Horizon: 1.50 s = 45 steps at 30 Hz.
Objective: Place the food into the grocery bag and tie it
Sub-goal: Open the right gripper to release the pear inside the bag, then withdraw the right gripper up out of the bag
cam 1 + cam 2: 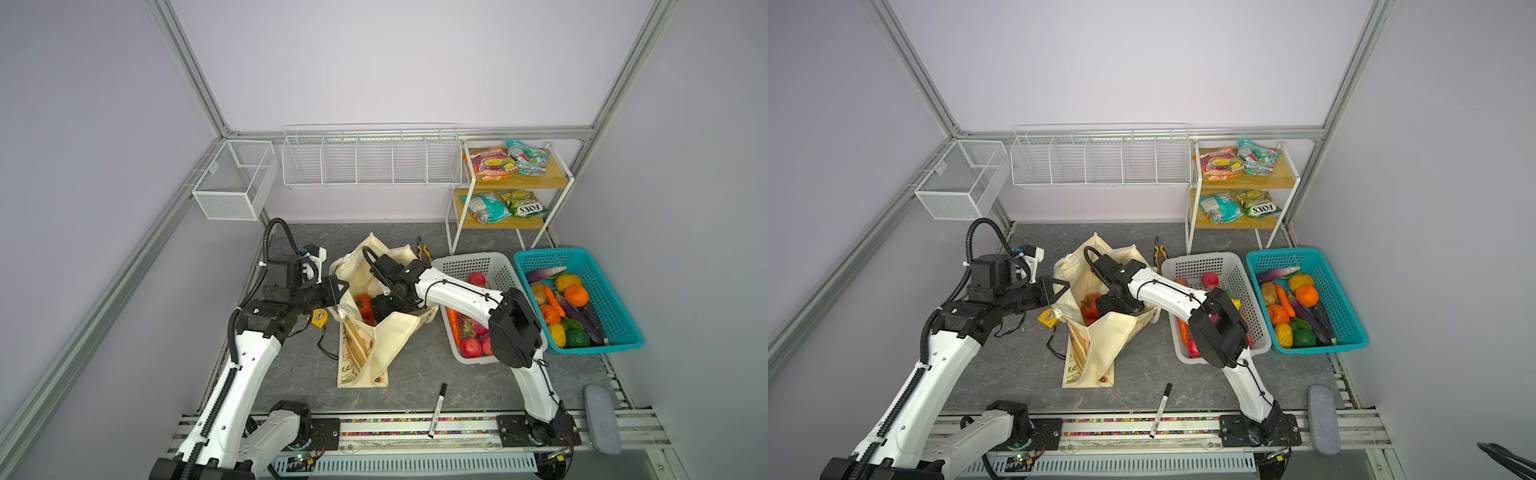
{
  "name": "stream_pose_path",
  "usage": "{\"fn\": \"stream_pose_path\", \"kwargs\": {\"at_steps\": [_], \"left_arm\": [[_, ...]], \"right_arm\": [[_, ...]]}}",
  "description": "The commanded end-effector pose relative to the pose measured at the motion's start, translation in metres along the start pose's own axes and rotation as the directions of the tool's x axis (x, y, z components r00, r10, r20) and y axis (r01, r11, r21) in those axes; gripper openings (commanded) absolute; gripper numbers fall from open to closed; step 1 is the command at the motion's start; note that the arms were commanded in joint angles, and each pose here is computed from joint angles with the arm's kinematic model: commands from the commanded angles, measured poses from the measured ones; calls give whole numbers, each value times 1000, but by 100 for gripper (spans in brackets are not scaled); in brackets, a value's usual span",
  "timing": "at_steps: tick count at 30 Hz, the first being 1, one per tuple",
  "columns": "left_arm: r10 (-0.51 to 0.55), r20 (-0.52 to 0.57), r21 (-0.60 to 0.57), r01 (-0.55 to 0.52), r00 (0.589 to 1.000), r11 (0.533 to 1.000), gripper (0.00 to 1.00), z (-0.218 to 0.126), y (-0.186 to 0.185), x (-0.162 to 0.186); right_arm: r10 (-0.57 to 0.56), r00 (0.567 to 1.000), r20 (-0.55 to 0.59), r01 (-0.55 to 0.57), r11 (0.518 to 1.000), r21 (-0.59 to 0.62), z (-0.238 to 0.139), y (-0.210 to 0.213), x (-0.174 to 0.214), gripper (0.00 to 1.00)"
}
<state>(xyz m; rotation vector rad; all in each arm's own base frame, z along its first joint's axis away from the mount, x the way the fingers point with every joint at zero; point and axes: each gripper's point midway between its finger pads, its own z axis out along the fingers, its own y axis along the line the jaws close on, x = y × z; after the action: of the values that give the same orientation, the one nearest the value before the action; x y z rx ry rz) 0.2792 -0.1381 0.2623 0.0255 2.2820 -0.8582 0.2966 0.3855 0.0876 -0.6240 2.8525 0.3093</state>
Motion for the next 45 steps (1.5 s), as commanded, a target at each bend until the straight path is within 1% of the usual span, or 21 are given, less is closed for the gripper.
{"fn": "stream_pose_path", "kwargs": {"at_steps": [1,3,6,9,13,17,19,22,25,30,33,36,37,42,45], "left_arm": [[28,51,20,-29,998,999,0,-15,-12,-13],[26,46,17,-27,999,999,0,-15,-12,-11],[23,43,18,-24,999,1000,0,-17,-13,-10],[10,37,23,-11,999,1000,0,-19,-14,-9],[-13,27,37,12,1000,999,0,-19,-17,-6],[-55,-23,68,57,998,996,0,-7,-15,2],[-76,-26,95,79,997,992,0,-3,-17,4],[-88,-13,92,89,996,992,0,-3,-16,2],[-83,1,79,82,997,993,0,-6,-15,-2],[-76,11,74,75,997,994,0,-6,-15,-5],[-70,29,66,68,997,995,0,-6,-14,-8],[-62,48,54,60,997,997,0,-9,-13,-10],[-59,52,54,56,997,997,0,-10,-13,-10],[-36,63,38,33,997,999,0,-12,-10,-7],[-26,54,36,24,998,999,0,-13,-10,-6]], "right_arm": [[-12,998,57,1,982,186,-37,-42,-7,88],[-21,997,75,0,962,272,-51,-58,-9,88],[-41,994,97,3,930,367,-70,-74,-13,88],[-53,992,114,1,910,415,-86,-82,-16,88],[-60,989,136,-5,901,434,-104,-85,-19,88],[-96,978,184,24,933,360,-120,-65,-25,88],[-126,970,208,57,948,313,-128,-50,-27,88],[-162,952,261,97,965,245,-147,-30,-29,88],[-173,927,334,114,976,188,-171,-17,-29,88],[-146,871,469,112,989,100,-220,-8,-29,88],[-132,839,528,111,991,71,-249,-10,-25,88],[-120,821,558,98,993,69,-267,-20,-13,88],[-103,798,593,84,995,60,-276,-22,-15,88],[-36,752,658,-18,997,75,-289,-62,3,88],[48,745,666,-121,991,63,-288,-93,17,88]]}}
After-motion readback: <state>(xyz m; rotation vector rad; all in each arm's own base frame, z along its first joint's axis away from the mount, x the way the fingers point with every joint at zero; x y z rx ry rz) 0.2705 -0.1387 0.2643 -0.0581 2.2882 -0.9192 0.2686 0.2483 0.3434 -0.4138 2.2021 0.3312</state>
